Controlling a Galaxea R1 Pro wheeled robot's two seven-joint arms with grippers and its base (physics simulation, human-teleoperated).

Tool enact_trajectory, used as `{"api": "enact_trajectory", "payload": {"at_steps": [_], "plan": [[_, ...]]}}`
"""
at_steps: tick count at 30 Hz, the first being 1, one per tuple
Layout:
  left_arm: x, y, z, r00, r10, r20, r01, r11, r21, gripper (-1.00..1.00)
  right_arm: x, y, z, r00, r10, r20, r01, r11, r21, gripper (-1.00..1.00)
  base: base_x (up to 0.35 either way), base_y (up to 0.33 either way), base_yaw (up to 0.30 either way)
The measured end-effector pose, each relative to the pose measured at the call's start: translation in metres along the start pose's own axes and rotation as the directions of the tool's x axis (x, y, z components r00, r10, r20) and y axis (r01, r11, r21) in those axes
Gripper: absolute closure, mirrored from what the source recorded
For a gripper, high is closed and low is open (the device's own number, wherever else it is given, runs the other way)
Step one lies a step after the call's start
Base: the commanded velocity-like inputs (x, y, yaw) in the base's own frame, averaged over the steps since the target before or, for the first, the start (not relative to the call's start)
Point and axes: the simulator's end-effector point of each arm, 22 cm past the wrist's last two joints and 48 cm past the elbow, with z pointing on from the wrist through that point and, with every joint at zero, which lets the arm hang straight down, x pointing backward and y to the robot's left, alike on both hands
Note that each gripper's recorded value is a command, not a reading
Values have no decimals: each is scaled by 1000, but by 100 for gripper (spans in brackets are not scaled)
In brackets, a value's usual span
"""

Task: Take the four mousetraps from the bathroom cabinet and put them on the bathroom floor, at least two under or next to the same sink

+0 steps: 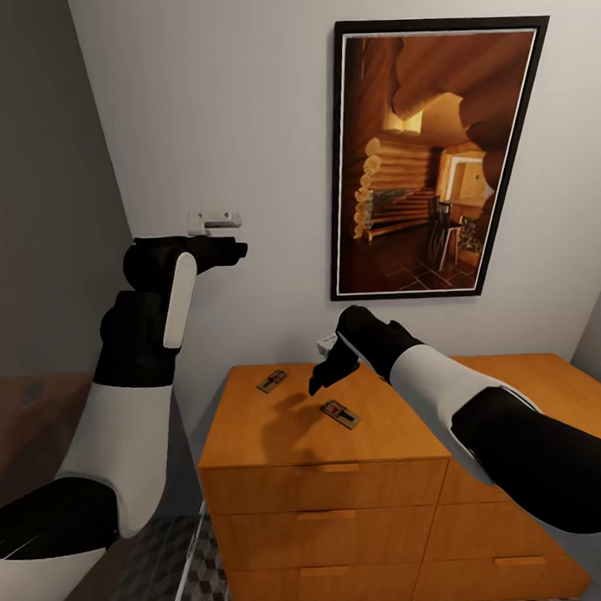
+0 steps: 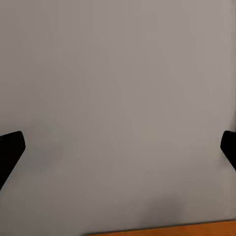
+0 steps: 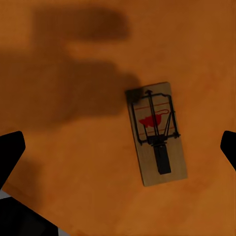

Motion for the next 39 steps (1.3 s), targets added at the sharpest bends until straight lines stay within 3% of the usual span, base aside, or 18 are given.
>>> {"api": "enact_trajectory", "payload": {"at_steps": [39], "plan": [[32, -1, 1, 1000, -2, 14, 2, 1000, 2, -100, 16, -17, 28, 1000, 23, -7, -23, 1000, 20, -100, 0, 0, 0]]}}
